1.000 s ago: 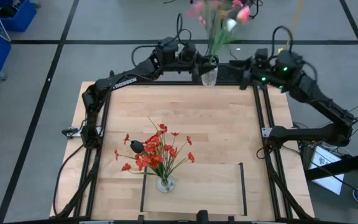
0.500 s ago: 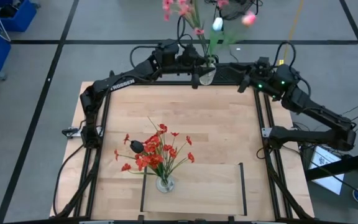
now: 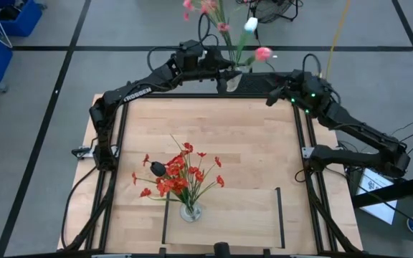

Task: Pick and place flowers into a vace then onto a shelf
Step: Put the transparent vase with flowers on the shelf

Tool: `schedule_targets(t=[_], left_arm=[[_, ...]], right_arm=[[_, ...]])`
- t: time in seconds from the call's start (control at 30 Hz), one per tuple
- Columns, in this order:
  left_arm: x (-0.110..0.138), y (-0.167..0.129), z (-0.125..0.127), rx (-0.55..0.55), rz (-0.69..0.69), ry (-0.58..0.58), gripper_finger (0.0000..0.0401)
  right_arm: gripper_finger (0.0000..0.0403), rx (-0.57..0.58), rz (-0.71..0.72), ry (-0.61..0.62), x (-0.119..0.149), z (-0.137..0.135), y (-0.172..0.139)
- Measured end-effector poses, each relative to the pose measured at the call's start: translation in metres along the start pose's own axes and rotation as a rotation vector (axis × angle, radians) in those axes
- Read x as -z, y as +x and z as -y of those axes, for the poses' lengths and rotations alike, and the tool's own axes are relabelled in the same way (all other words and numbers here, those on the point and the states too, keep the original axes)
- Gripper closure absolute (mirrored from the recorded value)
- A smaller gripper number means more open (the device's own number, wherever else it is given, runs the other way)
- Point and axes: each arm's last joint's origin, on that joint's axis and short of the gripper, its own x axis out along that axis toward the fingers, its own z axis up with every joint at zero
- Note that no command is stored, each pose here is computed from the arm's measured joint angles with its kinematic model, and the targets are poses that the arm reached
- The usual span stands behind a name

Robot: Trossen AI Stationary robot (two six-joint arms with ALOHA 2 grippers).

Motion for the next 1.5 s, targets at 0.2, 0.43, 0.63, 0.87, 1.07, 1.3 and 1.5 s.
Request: schedule_targets(t=[0.2, 0.43, 0.63, 0.87, 1.07, 1.3, 1.5], left_arm=[[-0.004, -0.002, 0.006, 0.019, 0.011, 0.000, 0.0251], [-0.001, 0.000, 0.011, 0.039, -0.017, -0.007, 0.0251], [-0.001, 0.000, 0.013, 0.045, -0.023, 0.013, 0.0251], [0.001, 0.000, 0.013, 0.034, -0.039, -0.019, 0.0251], [0.003, 0.001, 0.016, 0.044, -0.060, -0.036, 0.0251], [0.001, 0.003, 0.030, 0.077, -0.055, -0.029, 0.0251], [0.000, 0.005, 0.043, 0.113, -0.054, -0.045, 0.0251]], right_arm=[[0.0264, 0.214, -0.172, 0.299, 0.044, 0.026, 0.004], [0.0392, -0.008, -0.290, 0.049, 0.063, 0.023, -0.006], [0.0402, -0.273, -0.301, 0.107, 0.107, 0.037, -0.004], [0.0402, -0.266, -0.148, 0.165, 0.143, 0.050, -0.027], [0.0403, -0.306, -0.001, 0.194, 0.164, 0.055, -0.053], [0.0403, -0.345, 0.107, 0.257, 0.167, 0.055, -0.071], [0.0403, -0.327, 0.060, 0.217, 0.173, 0.056, -0.076]])
